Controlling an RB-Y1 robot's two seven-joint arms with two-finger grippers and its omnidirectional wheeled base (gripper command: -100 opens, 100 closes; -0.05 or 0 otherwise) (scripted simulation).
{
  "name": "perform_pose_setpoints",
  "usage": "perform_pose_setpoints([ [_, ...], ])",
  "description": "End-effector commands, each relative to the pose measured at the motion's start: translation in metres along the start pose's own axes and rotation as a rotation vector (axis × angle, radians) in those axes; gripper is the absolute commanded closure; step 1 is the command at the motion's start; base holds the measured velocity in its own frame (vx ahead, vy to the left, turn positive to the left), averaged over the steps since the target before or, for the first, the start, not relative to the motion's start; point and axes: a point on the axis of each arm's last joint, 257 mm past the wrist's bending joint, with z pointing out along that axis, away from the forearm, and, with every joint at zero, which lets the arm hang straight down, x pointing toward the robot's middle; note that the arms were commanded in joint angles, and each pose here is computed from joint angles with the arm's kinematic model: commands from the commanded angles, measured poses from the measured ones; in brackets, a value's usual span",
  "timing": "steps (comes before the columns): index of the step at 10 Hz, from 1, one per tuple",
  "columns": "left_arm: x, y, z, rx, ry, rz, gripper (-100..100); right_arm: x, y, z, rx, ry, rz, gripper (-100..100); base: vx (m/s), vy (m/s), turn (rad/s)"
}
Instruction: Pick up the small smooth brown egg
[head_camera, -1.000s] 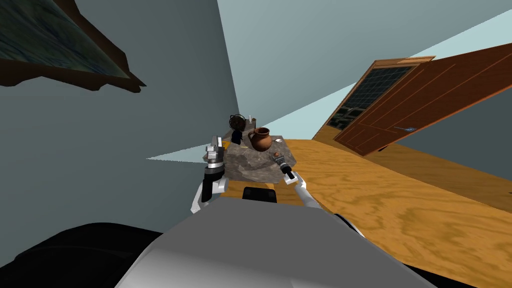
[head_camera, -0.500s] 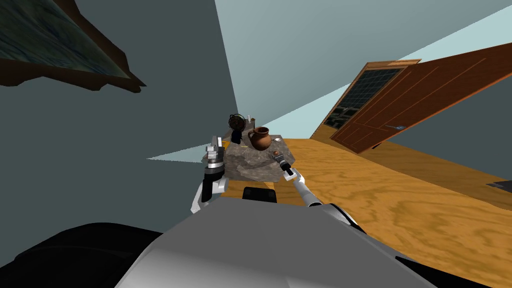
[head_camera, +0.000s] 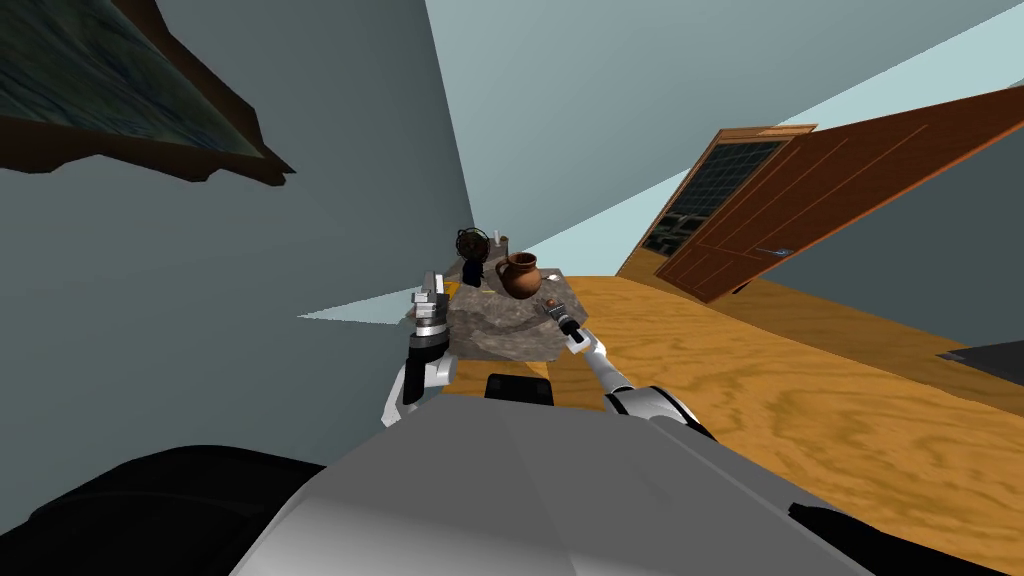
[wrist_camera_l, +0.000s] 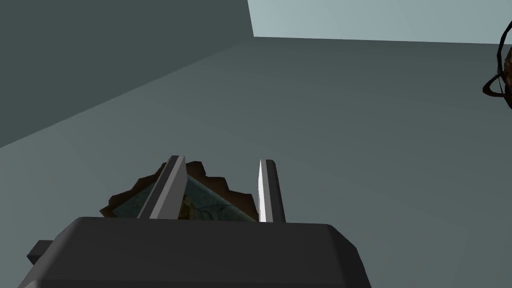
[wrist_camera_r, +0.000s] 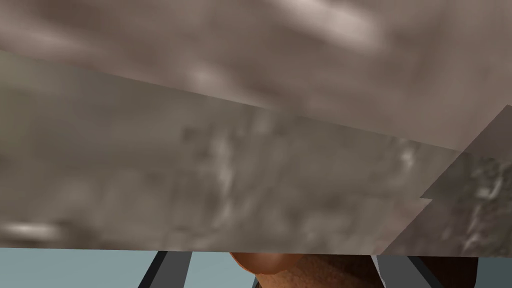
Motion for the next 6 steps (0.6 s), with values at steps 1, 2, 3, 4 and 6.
perform_pose_setpoints([
  [1, 0.000, 0.000, 0.000, 0.000, 0.000, 0.000, 0, -0.010, -0.002, 0.011, -0.018, -0.014, 0.005, -100, -0.049, 0.017, -0.088],
  [2, 0.000, 0.000, 0.000, 0.000, 0.000, 0.000, 0, -0.015, -0.005, 0.017, -0.019, -0.017, 0.003, -100, -0.054, 0.023, -0.053],
  [3, 0.000, 0.000, 0.000, 0.000, 0.000, 0.000, 0, -0.014, -0.005, 0.019, -0.020, -0.011, 0.002, -100, -0.026, 0.014, -0.005],
  [4, 0.000, 0.000, 0.000, 0.000, 0.000, 0.000, 0, -0.002, -0.005, 0.015, -0.020, 0.013, 0.006, -100, 0.000, 0.000, 0.000],
  [6, 0.000, 0.000, 0.000, 0.000, 0.000, 0.000, 0, -0.004, -0.005, 0.015, -0.020, 0.010, 0.006, -100, 0.003, 0.000, -0.001],
])
